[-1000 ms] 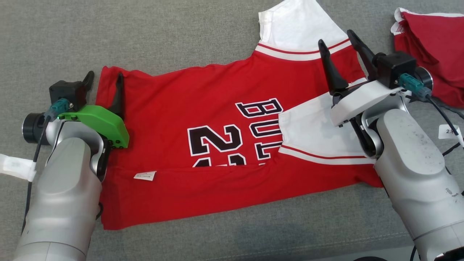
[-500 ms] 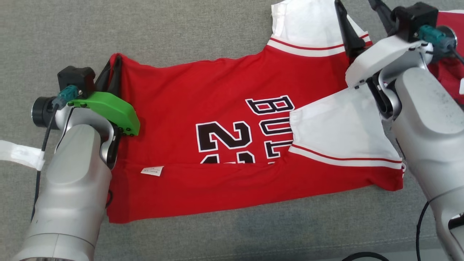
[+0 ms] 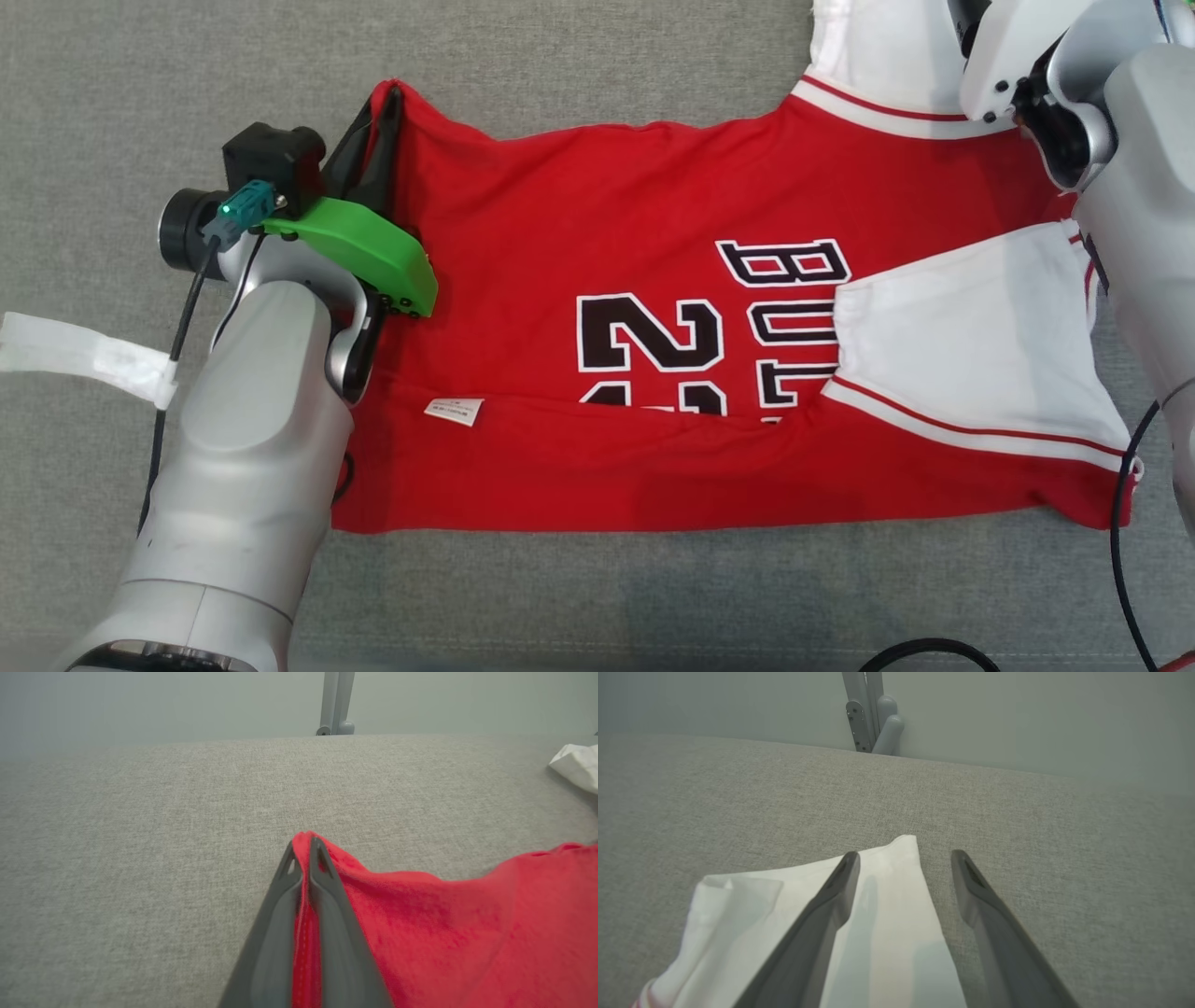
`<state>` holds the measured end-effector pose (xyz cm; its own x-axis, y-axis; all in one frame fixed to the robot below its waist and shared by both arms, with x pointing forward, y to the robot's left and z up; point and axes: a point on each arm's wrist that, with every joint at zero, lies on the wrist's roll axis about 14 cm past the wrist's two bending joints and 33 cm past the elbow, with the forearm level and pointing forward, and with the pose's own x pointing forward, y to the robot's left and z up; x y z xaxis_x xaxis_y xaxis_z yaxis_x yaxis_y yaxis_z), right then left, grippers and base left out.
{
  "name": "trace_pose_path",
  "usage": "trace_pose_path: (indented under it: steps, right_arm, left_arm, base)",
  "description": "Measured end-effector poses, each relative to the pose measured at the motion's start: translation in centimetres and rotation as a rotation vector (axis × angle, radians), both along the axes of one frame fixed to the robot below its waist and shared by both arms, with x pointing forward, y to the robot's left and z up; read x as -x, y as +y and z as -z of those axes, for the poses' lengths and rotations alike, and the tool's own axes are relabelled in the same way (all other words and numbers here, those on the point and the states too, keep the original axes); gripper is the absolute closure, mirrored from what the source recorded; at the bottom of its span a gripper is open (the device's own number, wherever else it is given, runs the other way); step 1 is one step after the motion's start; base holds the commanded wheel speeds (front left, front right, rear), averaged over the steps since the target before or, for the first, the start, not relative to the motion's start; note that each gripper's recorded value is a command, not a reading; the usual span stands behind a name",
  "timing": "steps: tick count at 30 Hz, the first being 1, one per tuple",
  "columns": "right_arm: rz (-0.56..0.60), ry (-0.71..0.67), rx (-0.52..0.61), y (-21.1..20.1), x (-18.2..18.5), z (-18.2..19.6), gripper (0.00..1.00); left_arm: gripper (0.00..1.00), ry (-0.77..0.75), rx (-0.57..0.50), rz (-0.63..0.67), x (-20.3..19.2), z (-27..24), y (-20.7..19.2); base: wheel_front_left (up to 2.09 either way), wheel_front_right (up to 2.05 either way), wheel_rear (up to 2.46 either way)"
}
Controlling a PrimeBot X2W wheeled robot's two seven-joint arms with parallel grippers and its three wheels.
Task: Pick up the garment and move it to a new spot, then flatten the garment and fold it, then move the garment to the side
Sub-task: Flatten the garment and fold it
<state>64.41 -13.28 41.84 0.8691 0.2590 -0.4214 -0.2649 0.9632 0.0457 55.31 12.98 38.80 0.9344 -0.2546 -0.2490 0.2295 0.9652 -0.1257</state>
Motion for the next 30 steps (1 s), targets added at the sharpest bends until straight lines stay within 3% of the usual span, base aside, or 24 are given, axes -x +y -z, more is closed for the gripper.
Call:
trace_pose_path:
  steps: [8, 9, 10, 12, 13, 14, 23, 30]
  right_arm:
    - [0.01, 0.116, 0.009, 1.1, -1.3, 3.2, 0.0]
    - [0.005, 0.116, 0.013, 1.3, -1.5, 3.4, 0.13]
    - [0.003, 0.115, 0.012, 1.5, -1.6, 3.4, 0.13]
    - [0.0, 0.113, 0.015, 1.8, -1.8, 3.6, 0.56]
    - [0.0, 0.103, 0.015, 1.8, -1.9, 3.5, 0.72]
    - [0.0, 0.096, 0.021, 1.7, -2.0, 3.4, 0.97]
    - [0.017, -0.039, -0.014, 1.6, -2.0, 0.2, 1.0]
    - [0.01, -0.139, -0.075, 2.2, 0.7, -2.6, 1.0]
  left_arm:
    - [1.0, 0.011, -0.003, -0.004, 0.1, 0.7, 0.5]
    - [1.0, 0.014, -0.005, -0.005, 0.2, 0.8, 0.6]
    - [1.0, 0.017, -0.006, -0.007, 0.2, 0.9, 0.7]
    - [1.0, 0.02, -0.003, -0.012, 0.3, 1.0, 0.9]
    - [1.0, 0.021, -0.003, -0.013, 0.3, 1.1, 0.9]
    - [1.0, 0.021, -0.003, -0.012, 0.3, 1.0, 0.8]
    - [1.0, 0.002, 0.007, -0.017, 0.6, -0.2, 0.8]
    - [1.0, 0.013, 0.01, -0.049, 2.7, -0.9, 2.0]
  base:
    - [0.0, 0.0, 0.0]
    - [0.0, 0.0, 0.0]
    - [0.0, 0.0, 0.0]
    - [0.0, 0.0, 0.0]
    - [0.0, 0.0, 0.0]
    - [0.0, 0.0, 0.0]
    - [0.0, 0.0, 0.0]
    - [0.0, 0.0, 0.0]
